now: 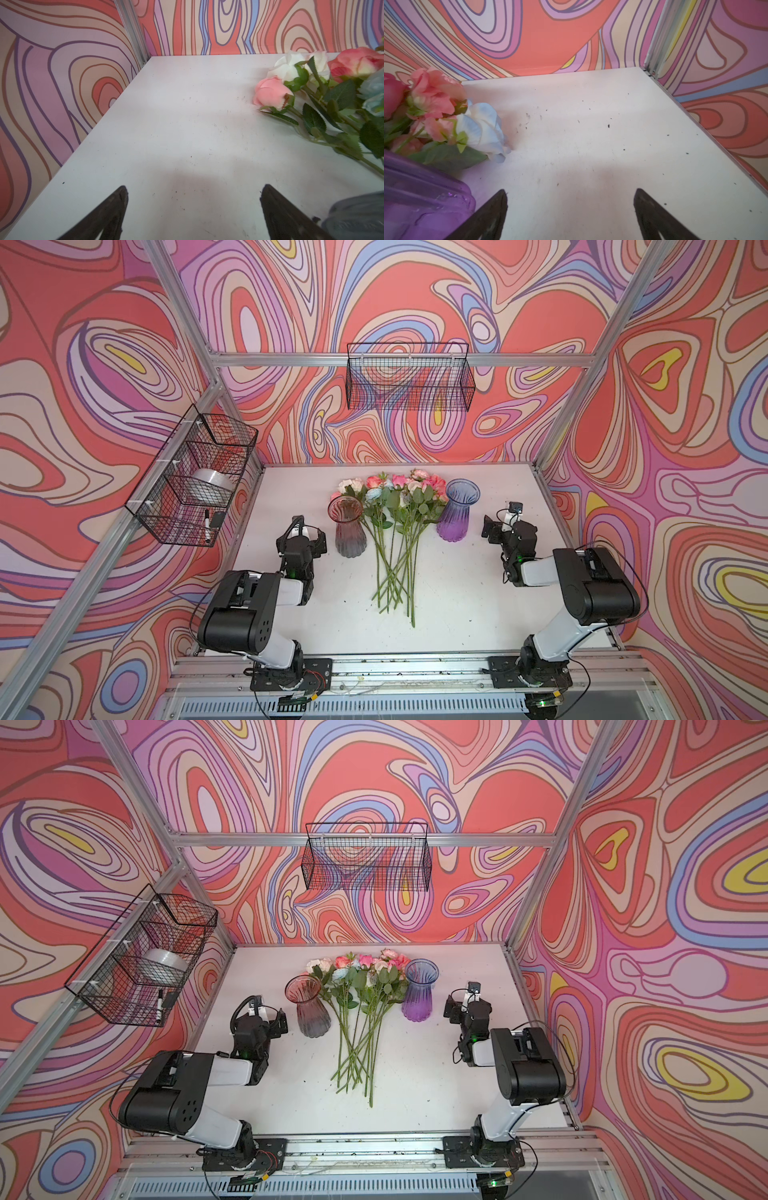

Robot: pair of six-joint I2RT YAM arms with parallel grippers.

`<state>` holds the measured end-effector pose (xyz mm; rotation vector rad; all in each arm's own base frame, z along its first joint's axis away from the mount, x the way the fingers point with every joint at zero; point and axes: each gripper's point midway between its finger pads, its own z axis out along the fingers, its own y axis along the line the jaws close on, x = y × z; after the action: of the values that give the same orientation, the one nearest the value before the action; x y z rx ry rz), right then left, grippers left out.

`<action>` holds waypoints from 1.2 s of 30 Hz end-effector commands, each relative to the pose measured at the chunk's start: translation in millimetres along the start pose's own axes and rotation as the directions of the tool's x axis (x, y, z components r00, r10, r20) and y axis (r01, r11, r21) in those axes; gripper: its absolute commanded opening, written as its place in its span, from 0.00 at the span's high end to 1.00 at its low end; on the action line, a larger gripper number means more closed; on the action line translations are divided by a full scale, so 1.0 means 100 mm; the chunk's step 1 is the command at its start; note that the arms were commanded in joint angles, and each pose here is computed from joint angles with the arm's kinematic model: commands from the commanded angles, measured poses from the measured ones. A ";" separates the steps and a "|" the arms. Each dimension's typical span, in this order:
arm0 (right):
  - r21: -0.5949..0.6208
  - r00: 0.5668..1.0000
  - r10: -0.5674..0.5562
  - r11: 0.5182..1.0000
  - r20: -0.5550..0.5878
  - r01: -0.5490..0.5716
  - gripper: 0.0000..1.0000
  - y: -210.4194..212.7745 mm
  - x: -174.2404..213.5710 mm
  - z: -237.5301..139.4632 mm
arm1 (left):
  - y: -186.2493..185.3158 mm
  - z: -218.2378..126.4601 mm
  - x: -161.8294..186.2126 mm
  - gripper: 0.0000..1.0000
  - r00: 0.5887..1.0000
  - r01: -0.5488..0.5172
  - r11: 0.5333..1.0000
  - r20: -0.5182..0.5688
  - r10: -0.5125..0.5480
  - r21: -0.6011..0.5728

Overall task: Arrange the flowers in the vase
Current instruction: 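Raise the left gripper to the pink vase while the right reaches the purple vase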

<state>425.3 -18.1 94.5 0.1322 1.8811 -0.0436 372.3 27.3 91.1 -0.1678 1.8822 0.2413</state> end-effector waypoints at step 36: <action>-0.090 0.708 0.286 0.892 -0.646 -0.442 0.50 0.95 -1.33 -0.76 | -0.86 -1.82 -3.06 0.24 0.853 0.518 0.579 -0.329 -0.405 0.630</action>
<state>407.4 64.8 248.9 0.4509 2.4130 0.5622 331.2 -61.3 425.0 -0.2841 1.8395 -0.6241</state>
